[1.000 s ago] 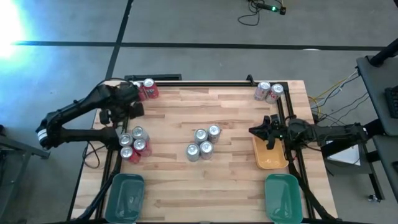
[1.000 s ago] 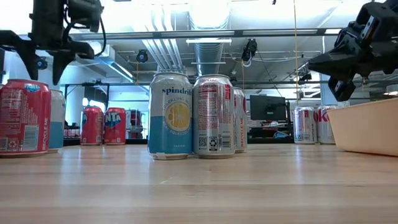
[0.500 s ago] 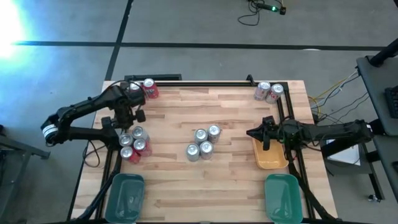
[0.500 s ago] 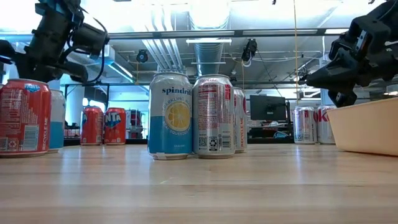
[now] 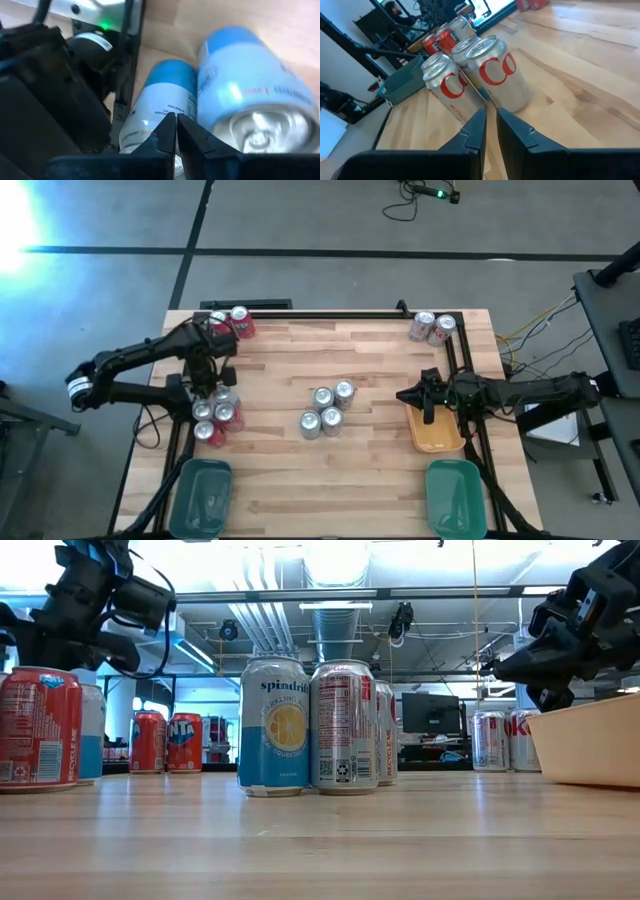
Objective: Sort soda cans
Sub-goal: Adjust the soda cans
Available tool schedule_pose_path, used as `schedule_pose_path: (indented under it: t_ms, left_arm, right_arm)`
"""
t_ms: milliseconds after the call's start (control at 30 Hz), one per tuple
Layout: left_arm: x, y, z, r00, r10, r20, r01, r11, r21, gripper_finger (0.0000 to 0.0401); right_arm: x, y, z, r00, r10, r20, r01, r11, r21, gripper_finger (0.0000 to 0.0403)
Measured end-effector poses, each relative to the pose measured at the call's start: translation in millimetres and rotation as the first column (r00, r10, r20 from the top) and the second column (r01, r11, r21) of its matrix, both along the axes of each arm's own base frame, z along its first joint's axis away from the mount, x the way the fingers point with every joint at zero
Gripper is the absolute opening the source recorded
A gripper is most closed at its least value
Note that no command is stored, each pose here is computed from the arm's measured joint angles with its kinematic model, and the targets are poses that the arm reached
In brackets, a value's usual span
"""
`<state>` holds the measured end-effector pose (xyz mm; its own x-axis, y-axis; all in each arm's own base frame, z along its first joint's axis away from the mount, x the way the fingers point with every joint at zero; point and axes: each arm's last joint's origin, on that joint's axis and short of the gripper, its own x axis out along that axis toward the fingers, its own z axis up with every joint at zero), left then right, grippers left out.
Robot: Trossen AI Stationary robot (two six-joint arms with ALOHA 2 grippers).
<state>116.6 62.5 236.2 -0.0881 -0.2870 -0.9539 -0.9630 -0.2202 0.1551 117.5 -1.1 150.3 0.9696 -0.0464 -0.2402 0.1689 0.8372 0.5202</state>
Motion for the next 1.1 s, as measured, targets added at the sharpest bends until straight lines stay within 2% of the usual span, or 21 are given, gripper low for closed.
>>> schedule_pose_path:
  t_ms: [333,467,667,800,1000,1100]
  left_arm:
    - [12,-18,1,0.993,-0.119,0.014,0.119,0.992,-0.047,0.0]
    - [14,-15,5,0.992,-0.127,0.015,0.127,0.992,0.01,0.0]
    - [14,-5,19,0.995,-0.101,-0.023,0.103,0.984,0.148,0.0]
    - [7,1,20,0.994,-0.073,-0.078,0.085,0.982,0.17,0.0]
    - [3,15,19,0.995,0.0,-0.103,0.026,0.969,0.245,0.0]
    - [3,25,15,0.993,0.027,-0.111,0.002,0.968,0.253,0.0]
  right_arm:
    - [0,0,0,1.0,-0.002,0.001,0.002,1.0,-0.003,0.0038]
    - [0,0,0,1.0,-0.003,0.001,0.003,1.0,-0.004,0.0038]
    - [0,0,0,1.0,-0.003,0.002,0.003,1.0,-0.004,0.0038]
    - [0,0,0,1.0,-0.003,0.002,0.003,1.0,-0.004,0.0038]
    - [0,0,0,1.0,-0.003,0.002,0.003,1.0,-0.003,0.0038]
    - [0,0,0,1.0,-0.003,0.002,0.003,1.0,-0.003,0.0038]
